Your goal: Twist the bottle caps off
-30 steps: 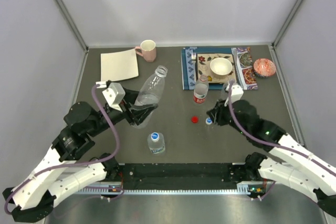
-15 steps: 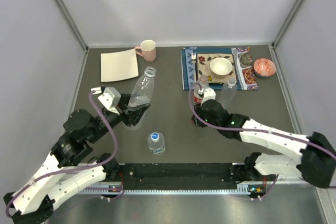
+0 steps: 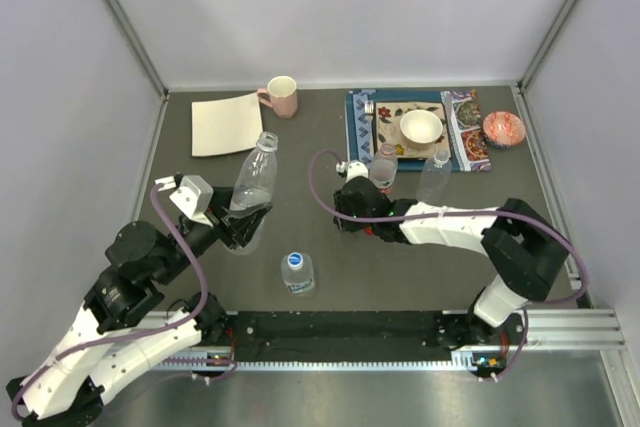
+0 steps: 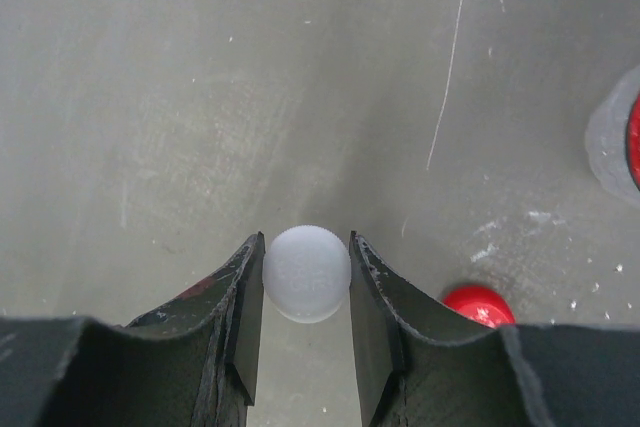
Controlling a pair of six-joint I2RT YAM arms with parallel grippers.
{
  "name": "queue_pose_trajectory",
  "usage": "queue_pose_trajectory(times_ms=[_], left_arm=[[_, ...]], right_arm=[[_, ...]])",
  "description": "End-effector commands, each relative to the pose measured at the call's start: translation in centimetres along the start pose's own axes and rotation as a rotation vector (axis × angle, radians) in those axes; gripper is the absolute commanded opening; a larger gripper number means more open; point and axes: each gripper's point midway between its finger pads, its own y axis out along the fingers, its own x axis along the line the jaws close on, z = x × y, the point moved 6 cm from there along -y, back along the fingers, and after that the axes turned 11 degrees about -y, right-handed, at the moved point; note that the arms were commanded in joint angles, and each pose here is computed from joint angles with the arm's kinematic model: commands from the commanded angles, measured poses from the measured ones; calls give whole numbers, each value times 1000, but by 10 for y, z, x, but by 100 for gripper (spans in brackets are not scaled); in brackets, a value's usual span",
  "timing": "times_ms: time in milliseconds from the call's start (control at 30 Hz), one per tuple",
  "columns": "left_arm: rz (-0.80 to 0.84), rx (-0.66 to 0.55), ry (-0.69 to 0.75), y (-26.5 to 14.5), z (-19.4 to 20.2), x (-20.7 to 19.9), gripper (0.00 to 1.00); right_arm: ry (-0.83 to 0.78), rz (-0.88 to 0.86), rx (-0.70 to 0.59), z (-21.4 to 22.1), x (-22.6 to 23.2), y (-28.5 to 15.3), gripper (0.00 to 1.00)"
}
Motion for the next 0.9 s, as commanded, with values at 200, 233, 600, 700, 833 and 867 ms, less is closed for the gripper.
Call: queue_pose_trajectory(times_ms=[200,233,600,700,833,867], left_arm=[[-10,-22,-15,-5,-1,1,53],[-9,-19,-18,-4,1,2,53],[-9,-11,-30,-5,6,2,53],[-7,-10,-35,-4,7,2,53],[-9,-8,-36,-3,9,3,53],[-4,-9,-38,-3,8,2,53]], right_arm=[[-21,13,67,0,9,25,0],[-20,10,82,2,9,27,0],[-9,0,191,33,10,33,20],[-10,-4,197,36,11,31,30],[-5,-4,196,35,12,28,43],[-5,-6,191,33,12,27,45]])
